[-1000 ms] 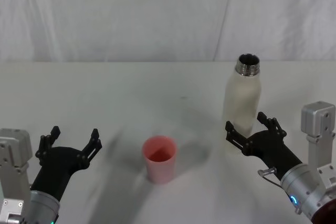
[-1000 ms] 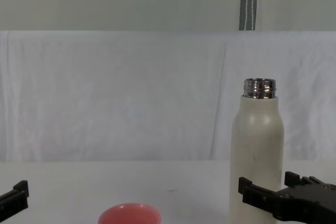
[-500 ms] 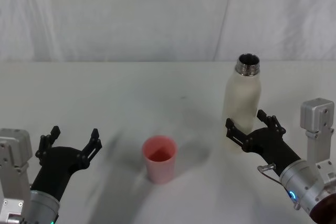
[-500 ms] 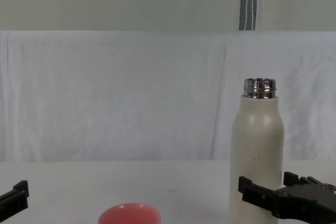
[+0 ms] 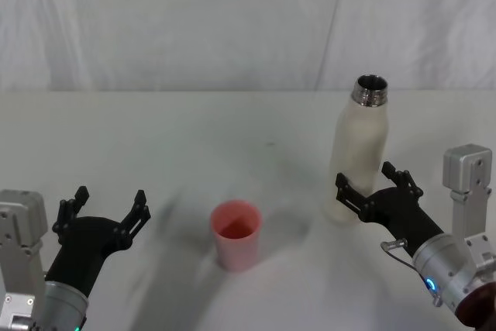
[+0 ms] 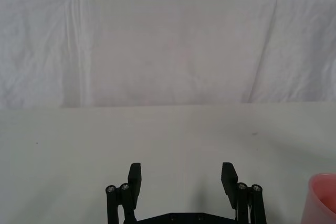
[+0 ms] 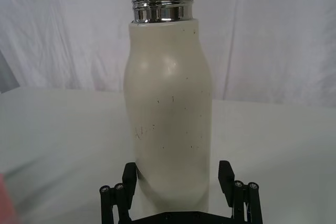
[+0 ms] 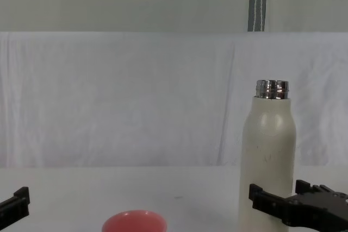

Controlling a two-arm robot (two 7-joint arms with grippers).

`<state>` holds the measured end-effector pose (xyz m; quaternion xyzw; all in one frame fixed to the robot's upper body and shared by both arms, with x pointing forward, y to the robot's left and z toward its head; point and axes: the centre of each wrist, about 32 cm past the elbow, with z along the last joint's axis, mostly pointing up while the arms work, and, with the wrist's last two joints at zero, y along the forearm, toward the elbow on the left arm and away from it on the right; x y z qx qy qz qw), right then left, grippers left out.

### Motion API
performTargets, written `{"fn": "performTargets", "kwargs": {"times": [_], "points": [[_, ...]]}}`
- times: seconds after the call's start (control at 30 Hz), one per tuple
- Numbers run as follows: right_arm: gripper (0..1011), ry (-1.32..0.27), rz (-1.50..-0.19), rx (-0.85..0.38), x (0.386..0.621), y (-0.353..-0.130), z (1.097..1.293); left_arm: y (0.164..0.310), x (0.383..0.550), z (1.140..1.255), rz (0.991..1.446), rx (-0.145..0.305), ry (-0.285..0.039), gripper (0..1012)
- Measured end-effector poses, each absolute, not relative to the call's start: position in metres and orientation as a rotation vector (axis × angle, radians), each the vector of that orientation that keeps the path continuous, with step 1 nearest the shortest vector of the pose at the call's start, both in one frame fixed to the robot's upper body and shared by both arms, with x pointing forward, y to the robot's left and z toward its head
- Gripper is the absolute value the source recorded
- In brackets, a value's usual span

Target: Grasp the thermos with one hand and pour water into the cup lid.

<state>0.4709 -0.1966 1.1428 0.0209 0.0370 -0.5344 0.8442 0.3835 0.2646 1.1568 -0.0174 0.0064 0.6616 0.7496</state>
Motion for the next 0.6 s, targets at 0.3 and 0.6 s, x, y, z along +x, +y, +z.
{"fn": "performTargets", "kwargs": {"times": [0.3, 0.6], "points": [[1002, 0.076, -1.127, 0.048, 0.475, -0.195, 1.1438, 0.2645, 0.3835, 1.1568, 1.446, -0.038, 0.014, 1001], [1002, 0.072, -1.126, 0.049, 0.4775, -0.1937, 1.1451, 0.2645, 0.3835, 1.1568, 1.446, -0.038, 0.014, 1001]]}}
